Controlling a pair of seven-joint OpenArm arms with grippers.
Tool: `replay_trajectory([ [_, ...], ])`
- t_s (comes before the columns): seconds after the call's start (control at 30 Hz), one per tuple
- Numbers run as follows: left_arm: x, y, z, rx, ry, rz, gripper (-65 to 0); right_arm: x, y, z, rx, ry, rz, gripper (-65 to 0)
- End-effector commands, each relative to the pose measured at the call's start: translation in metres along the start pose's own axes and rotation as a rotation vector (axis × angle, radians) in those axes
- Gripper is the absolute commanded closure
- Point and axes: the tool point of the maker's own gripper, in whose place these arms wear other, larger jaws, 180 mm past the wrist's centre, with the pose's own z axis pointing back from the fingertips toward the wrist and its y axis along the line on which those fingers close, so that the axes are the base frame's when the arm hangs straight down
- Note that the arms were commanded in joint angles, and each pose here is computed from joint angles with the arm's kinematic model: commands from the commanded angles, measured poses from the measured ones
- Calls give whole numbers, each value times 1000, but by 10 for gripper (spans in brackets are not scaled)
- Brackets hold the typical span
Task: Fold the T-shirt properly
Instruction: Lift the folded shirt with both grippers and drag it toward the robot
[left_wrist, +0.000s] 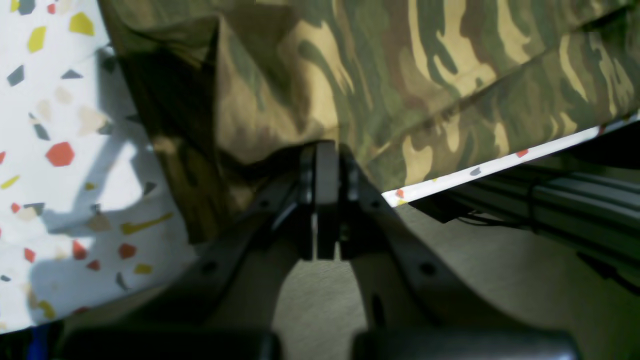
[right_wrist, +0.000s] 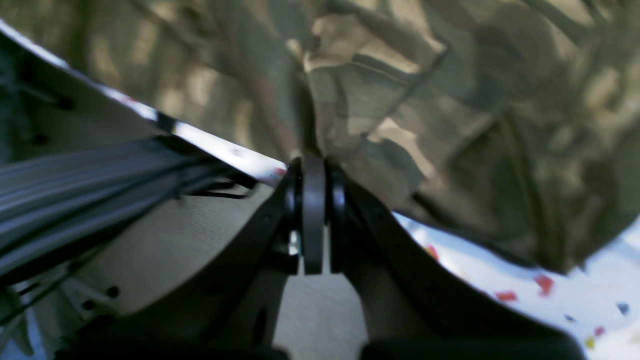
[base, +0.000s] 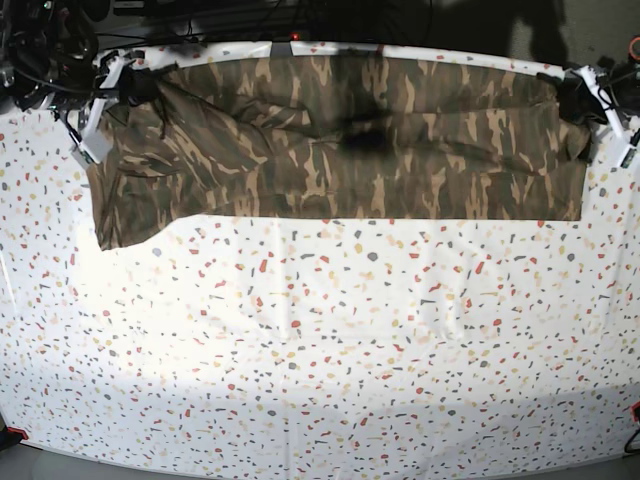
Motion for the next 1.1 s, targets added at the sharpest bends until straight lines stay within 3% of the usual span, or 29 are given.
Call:
replay_trajectory([
  [0.0,8,2,5,4,-15,-23,0,4,-3,6,-21,-8,26,0],
  [0.23,7,2,5,4,-11,-22,0,7,-7,6,-41,-24,30,0],
  [0.3,6,2,5,4,-5,-22,-58,4,-12,6,-66,-7,35,-13],
  [0.4,7,2,5,4,-8,-22,-166,1,-18,7,-100,14,42,-176],
  [0.47,7,2,5,4,-14,-23,-196,0,-18,7,-102,15,42,-242],
  [0.63,17,2,6,5,-58,-26,-196,5,-19,7,-104,-2,45,-255],
  [0.8,51,3,9,10,-181,-53,-196,52,-27,21,-132,-243,50,-255],
  [0.9,78,7,12,23,-254,-78,-196,78,-37,34,-168,-329,67,-255],
  [1.07,121,31,23,166,-375,-181,-196,119,-45,51,-200,-463,101,-255],
])
